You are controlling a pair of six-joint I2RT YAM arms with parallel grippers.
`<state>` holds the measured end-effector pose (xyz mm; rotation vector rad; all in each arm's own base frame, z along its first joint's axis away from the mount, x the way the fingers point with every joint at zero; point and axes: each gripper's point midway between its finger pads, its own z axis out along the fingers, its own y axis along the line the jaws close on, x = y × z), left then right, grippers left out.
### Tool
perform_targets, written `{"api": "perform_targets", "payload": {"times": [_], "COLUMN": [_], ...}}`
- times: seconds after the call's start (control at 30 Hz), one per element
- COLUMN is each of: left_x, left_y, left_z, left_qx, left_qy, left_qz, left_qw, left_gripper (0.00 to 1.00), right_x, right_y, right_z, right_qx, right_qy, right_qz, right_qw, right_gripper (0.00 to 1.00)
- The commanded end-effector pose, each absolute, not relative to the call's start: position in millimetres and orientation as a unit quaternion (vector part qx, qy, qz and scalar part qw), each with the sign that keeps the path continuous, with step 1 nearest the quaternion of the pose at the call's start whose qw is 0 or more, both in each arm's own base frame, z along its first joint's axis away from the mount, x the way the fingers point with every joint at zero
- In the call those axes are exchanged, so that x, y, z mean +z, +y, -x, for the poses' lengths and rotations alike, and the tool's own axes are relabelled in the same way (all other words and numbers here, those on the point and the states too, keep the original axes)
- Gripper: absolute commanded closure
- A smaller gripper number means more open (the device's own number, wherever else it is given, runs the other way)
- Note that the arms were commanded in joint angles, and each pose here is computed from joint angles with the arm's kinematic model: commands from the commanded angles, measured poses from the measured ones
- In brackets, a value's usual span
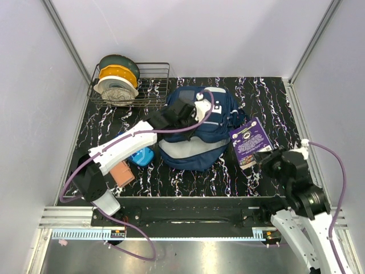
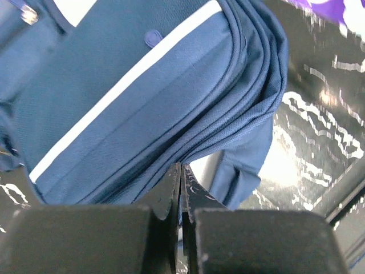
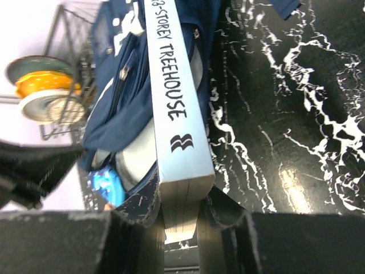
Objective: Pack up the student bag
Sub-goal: Place the book in the student bag.
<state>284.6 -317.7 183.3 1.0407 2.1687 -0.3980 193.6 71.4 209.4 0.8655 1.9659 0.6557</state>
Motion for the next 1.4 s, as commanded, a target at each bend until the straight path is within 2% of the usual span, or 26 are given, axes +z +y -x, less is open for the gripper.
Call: {"api": "perform_targets", "payload": {"times": [0.0,0.17,0.33,0.47,0.8,1.17,1.37], "left_x": [273,312,330,350,360,372,387], "left_y": [-325,-343,-363,-388,-413,-422,-434], "left_z": [-337,-352,-354,-341,-310,-288,-270], "left_qx": [-0.165,-0.186,-0.208,-0.224,-0.264,-0.289,-0.320], "left_qy": [0.805,0.793,0.786,0.771,0.763,0.753,0.737], "left_qz": [-0.320,-0.302,-0.295,-0.305,-0.311,-0.314,-0.318], "left_qw": [0.472,0.496,0.501,0.512,0.502,0.501,0.504], "left_gripper": [1.00,1.00,1.00,1.00,1.00,1.00,1.00], "right_x": [261,249,261,240,238,240,213], "right_y": [82,133,134,151,152,153,149], "right_z": [-159,-136,-132,-141,-223,-267,-306], "right_qx": [0.353,0.454,0.488,0.506,0.530,0.558,0.532], "right_qy": [0.756,0.782,0.755,0.763,0.690,0.634,0.624], "right_qz": [-0.318,-0.259,-0.276,-0.284,-0.334,-0.349,-0.394], "right_qw": [0.450,0.340,0.340,0.284,0.362,0.405,0.416], "right_gripper": [1.00,1.00,1.00,1.00,1.00,1.00,1.00]}}
